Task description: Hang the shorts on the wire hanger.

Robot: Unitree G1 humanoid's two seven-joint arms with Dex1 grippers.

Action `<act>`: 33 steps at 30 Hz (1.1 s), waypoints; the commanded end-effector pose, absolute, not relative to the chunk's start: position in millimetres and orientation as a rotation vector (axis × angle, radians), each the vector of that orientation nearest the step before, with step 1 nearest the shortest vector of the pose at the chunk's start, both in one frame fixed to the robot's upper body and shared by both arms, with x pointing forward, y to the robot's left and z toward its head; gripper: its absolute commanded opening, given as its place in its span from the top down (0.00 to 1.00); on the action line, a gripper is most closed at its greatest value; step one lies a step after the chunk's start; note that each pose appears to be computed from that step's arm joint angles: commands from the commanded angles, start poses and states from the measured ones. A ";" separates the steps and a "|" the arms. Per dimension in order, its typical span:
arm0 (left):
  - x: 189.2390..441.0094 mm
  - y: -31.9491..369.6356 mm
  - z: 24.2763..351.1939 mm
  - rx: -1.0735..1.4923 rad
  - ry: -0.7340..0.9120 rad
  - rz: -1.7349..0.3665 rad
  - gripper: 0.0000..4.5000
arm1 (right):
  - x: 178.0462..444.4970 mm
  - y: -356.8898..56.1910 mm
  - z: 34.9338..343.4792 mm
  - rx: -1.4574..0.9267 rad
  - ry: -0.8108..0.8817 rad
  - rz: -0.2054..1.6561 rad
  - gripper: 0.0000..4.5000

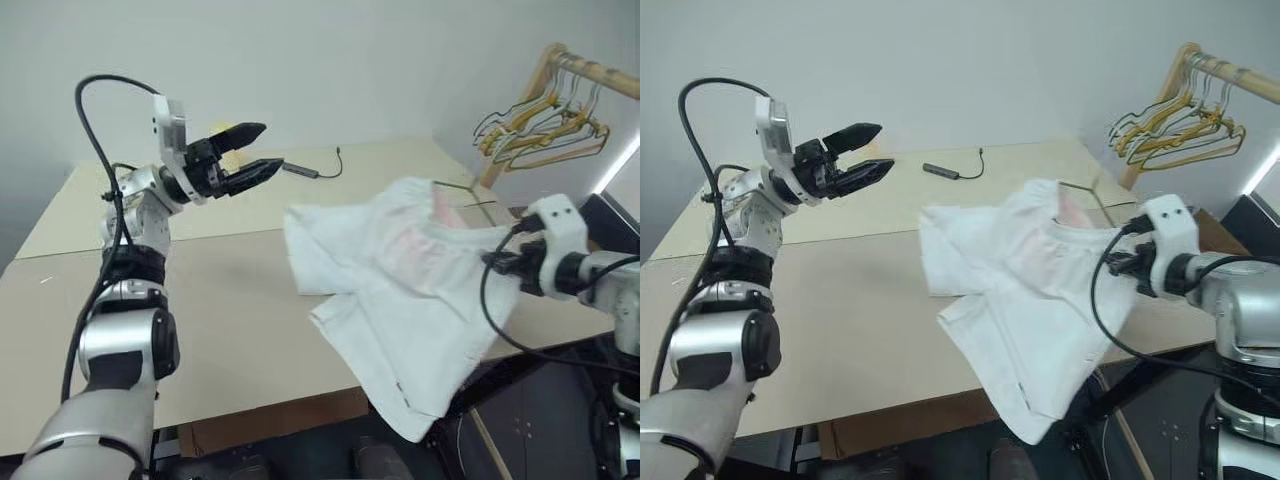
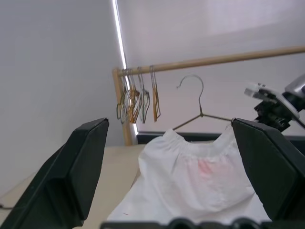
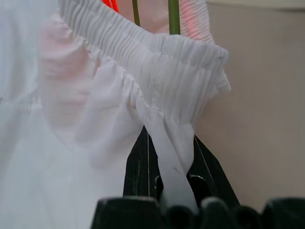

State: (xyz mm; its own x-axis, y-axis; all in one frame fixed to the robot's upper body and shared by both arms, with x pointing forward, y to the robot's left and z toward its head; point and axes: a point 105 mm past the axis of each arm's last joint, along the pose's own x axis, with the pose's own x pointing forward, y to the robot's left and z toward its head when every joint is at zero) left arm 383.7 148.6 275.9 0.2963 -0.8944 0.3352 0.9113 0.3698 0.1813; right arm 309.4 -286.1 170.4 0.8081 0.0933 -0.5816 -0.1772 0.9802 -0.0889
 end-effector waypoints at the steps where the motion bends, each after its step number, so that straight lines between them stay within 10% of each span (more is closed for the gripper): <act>1: 371.6 153.1 297.4 -0.088 -0.514 -1.188 0.01 | 302.3 -327.6 191.8 -0.099 0.614 -0.120 1.00; 16: 350.4 165.2 304.2 -0.189 -0.604 -1.135 0.01 | 311.5 -377.2 225.5 0.064 0.422 -0.704 1.00; 33: 341.7 163.8 293.1 -0.197 -0.602 -1.109 0.01 | 326.3 -420.1 251.0 0.234 0.202 -0.935 1.00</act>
